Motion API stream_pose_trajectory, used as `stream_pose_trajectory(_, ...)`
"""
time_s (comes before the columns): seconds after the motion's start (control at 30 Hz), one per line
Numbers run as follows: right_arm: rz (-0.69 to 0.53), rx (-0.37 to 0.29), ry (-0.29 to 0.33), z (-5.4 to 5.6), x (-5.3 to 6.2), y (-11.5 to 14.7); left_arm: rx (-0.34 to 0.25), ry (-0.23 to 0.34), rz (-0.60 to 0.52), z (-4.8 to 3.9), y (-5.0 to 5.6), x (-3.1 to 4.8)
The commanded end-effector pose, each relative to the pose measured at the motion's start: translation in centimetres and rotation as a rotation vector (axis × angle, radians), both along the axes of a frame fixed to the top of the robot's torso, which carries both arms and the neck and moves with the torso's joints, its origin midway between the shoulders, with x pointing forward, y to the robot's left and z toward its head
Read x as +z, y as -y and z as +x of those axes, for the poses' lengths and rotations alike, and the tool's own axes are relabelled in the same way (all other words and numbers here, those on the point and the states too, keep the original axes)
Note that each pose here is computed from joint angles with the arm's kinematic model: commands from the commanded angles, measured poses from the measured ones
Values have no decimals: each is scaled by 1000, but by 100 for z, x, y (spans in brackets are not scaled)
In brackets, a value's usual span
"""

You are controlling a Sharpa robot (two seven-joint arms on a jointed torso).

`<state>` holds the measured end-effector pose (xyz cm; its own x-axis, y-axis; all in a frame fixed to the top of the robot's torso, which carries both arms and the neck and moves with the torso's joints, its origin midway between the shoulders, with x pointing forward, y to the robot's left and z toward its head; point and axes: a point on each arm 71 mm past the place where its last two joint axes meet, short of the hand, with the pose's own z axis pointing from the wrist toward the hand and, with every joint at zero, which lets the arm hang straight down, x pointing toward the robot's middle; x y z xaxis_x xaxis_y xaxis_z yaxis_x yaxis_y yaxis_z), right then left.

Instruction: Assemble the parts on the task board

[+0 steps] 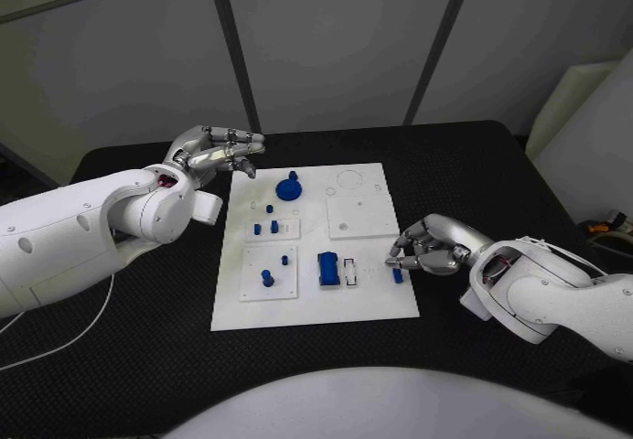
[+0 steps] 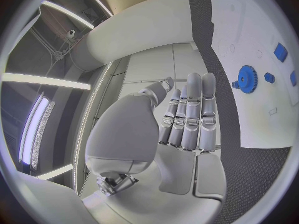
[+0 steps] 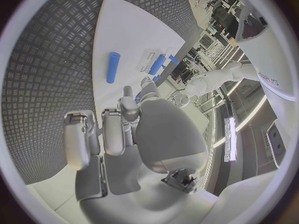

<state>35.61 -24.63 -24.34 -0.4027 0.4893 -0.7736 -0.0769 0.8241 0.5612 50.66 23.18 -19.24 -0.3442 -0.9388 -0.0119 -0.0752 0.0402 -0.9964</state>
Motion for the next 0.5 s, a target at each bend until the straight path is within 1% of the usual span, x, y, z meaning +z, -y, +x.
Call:
stream_pose_trajectory(0.03, -84, -8, 31, 2, 11, 45, -5, 2, -6, -16, 15, -6)
stream_pose_trajectory(0.27, -161, -11, 45, 15, -5, 70, -7, -4, -7, -33, 15, -39)
stream_pose_trajectory(0.5, -226, -7, 34, 44, -52, 49, -8, -7, -8, -39, 15, -55)
